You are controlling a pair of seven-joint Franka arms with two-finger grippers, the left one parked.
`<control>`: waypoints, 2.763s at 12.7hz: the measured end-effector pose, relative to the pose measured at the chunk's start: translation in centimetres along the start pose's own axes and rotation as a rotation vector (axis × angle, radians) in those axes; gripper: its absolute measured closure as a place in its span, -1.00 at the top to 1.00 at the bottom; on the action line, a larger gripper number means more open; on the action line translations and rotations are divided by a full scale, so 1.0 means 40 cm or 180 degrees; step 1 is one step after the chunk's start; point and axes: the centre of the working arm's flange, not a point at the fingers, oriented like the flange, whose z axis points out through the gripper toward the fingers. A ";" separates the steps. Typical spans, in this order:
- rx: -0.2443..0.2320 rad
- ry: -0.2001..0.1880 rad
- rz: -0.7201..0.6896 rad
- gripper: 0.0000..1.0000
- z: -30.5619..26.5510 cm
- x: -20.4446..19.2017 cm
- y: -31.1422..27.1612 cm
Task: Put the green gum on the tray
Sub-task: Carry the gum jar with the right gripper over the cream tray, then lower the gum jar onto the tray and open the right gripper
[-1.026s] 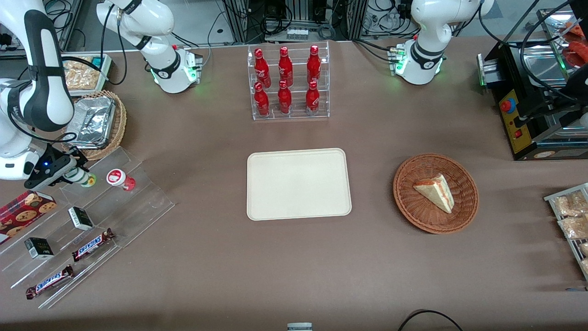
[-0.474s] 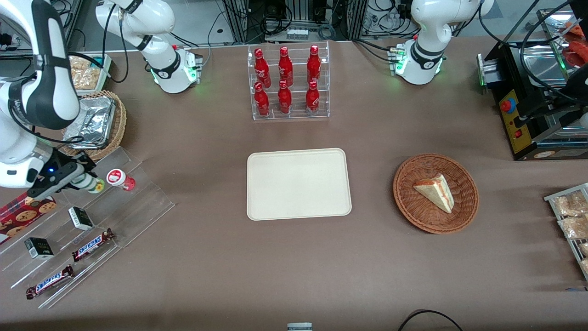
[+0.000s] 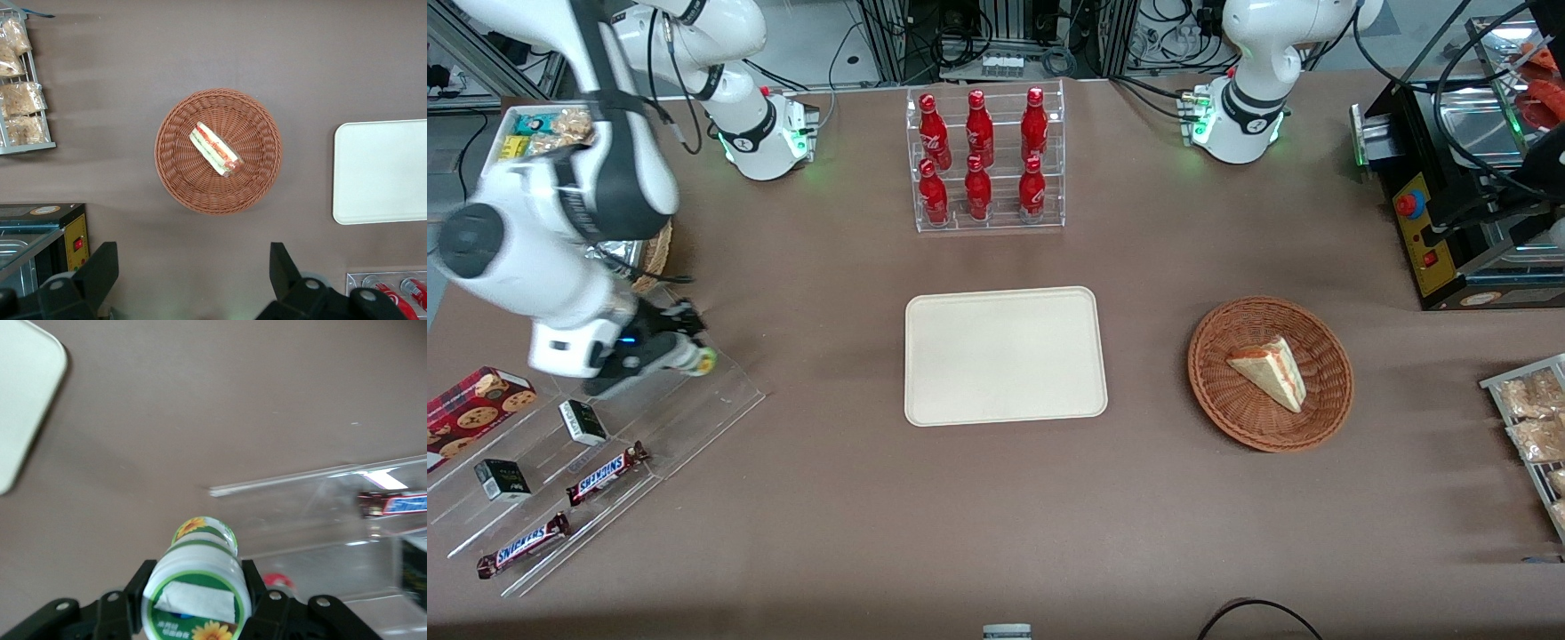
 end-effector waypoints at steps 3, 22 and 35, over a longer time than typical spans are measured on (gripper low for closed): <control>0.0100 -0.0069 0.0373 0.15 0.044 0.073 -0.187; 0.0227 0.0141 0.1653 0.15 0.418 0.357 -1.041; 0.0031 0.0321 0.1465 0.91 0.490 0.368 -1.032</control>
